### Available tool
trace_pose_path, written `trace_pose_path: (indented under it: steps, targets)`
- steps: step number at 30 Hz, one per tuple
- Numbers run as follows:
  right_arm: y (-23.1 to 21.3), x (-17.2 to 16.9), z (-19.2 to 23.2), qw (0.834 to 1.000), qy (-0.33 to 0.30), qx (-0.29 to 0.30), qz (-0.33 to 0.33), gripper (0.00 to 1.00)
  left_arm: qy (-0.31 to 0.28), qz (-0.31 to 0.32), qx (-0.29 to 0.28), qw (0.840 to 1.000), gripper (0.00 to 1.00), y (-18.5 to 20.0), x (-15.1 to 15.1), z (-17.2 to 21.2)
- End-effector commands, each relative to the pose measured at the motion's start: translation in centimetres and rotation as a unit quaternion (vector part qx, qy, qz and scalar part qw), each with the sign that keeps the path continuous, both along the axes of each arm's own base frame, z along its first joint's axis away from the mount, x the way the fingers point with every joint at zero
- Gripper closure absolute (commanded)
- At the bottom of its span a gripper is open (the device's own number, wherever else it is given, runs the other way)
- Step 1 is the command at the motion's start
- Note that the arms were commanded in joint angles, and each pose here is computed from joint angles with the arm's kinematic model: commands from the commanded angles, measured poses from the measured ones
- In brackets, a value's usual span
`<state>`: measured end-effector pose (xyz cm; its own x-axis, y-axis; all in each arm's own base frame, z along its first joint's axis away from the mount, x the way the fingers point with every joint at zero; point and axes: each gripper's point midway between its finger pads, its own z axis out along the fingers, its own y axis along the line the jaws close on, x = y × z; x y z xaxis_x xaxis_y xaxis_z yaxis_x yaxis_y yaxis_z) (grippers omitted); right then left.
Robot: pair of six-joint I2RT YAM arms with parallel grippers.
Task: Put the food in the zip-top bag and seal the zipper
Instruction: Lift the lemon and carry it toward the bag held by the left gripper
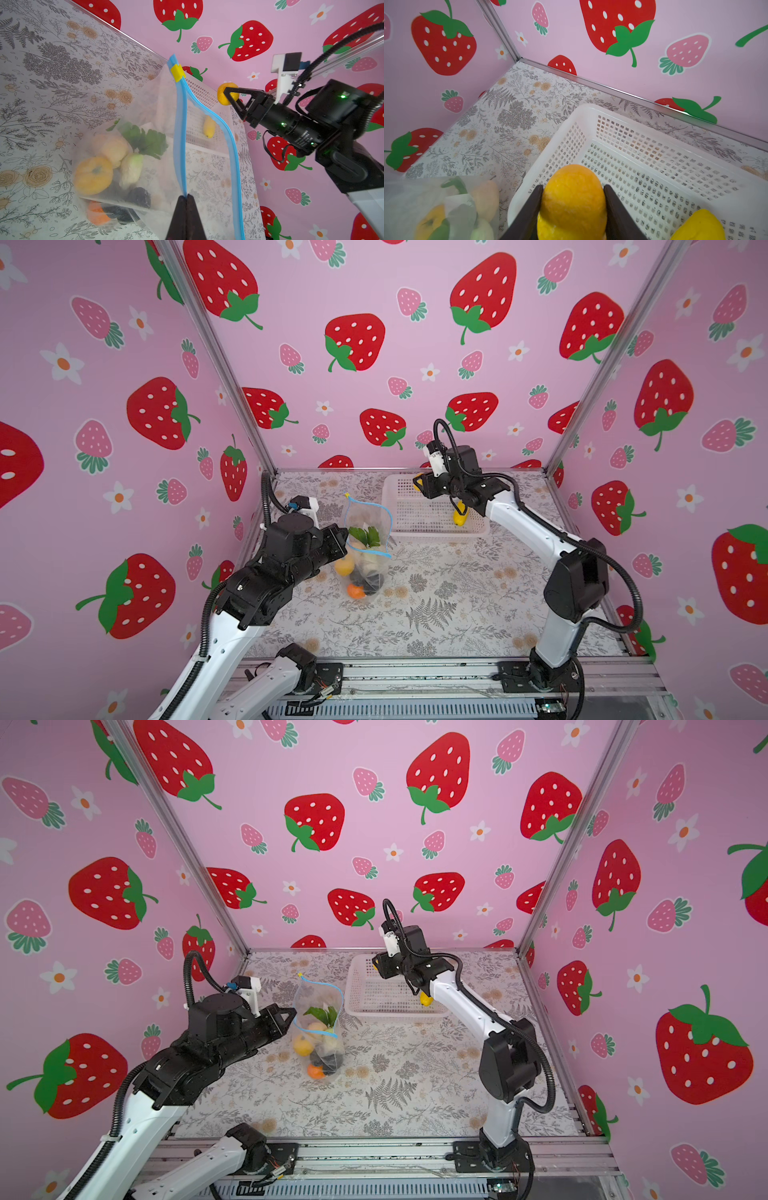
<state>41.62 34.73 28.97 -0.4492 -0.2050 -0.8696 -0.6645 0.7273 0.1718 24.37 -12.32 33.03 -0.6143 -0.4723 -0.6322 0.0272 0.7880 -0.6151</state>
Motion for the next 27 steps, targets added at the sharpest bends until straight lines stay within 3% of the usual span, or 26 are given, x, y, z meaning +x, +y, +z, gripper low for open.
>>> trace_pose_path:
  steps: [1, 13, 27]
  targets:
    - [0.1, -3.1, 3.2, 0.999, -0.011, 0.019, 0.032, 0.64, -0.017, 0.008, -0.01, 1.0, 1.0, 0.2, 0.3, 0.9]
    - [3.1, -10.7, 11.3, 0.984, -0.045, 0.097, 0.142, 0.64, -0.018, 0.008, -0.019, 1.0, 1.0, -0.3, 0.9, 1.1]
    - [6.1, -16.0, 12.6, 0.965, -0.06, 0.104, 0.234, 0.64, -0.022, 0.006, -0.027, 0.999, 1.0, -0.7, 1.4, 1.4]
